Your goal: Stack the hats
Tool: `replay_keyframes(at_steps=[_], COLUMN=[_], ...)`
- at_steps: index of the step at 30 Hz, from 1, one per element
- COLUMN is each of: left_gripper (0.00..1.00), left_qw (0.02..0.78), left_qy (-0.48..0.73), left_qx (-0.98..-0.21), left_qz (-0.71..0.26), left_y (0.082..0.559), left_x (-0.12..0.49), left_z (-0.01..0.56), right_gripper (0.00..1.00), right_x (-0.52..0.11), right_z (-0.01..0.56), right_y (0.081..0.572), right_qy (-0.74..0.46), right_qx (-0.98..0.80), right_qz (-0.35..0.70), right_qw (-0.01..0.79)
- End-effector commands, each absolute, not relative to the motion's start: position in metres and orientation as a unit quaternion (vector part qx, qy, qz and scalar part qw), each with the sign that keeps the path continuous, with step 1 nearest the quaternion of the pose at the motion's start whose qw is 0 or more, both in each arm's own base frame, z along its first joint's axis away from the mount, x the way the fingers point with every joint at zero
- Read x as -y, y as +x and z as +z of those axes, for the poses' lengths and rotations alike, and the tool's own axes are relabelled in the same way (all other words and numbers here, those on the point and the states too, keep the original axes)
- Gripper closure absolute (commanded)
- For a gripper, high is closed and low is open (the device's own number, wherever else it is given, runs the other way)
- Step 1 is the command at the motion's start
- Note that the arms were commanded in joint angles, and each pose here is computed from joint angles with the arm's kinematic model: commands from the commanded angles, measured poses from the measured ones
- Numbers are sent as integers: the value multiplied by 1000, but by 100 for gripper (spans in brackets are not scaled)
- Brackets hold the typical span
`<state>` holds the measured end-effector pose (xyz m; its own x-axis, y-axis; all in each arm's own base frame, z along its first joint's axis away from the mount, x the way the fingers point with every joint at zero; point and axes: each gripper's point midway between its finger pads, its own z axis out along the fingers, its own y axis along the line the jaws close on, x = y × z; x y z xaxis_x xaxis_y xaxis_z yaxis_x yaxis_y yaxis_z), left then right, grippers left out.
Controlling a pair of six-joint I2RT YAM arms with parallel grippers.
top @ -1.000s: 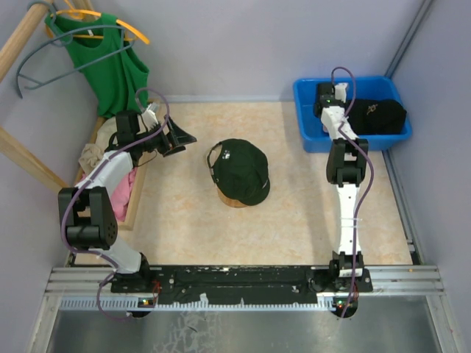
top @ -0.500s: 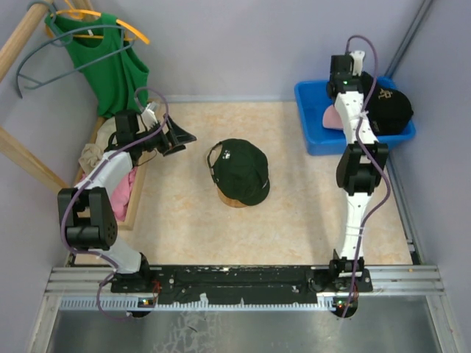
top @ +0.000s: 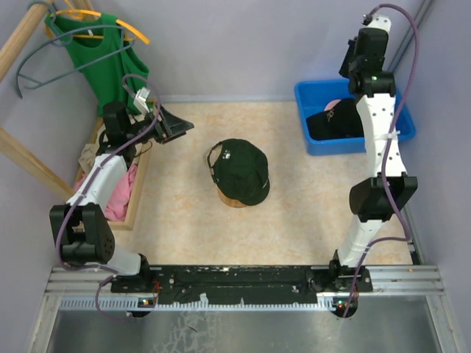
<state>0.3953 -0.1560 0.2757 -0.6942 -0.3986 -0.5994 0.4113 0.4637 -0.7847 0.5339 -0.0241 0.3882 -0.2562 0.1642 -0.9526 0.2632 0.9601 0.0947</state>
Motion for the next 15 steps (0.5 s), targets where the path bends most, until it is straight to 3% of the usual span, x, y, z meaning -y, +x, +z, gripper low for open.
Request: replay_keyframes(at_steps=[1,2,8,15], left_gripper=[3,3,3,3], left_qw=[415,413,403,398], left_qy=[40,41,45,43], left_qx=[-734,-734,-736,-741], left_qz=[-536,-537,-542,-539], left_y=[384,383,374,370], left_x=[160,160,162,161], left_z=[309,308,301,291], right_gripper=[67,57,26,14], right_x=[10,9,21,66], right_z=[367,356,295,271], right_y=[521,520,516,524], right_qy=[110,101,121,253], right_qx=[-827,-840,-882,-847], right_qz=[-15,-17,-42,36], right_qw=[551,533,454,467])
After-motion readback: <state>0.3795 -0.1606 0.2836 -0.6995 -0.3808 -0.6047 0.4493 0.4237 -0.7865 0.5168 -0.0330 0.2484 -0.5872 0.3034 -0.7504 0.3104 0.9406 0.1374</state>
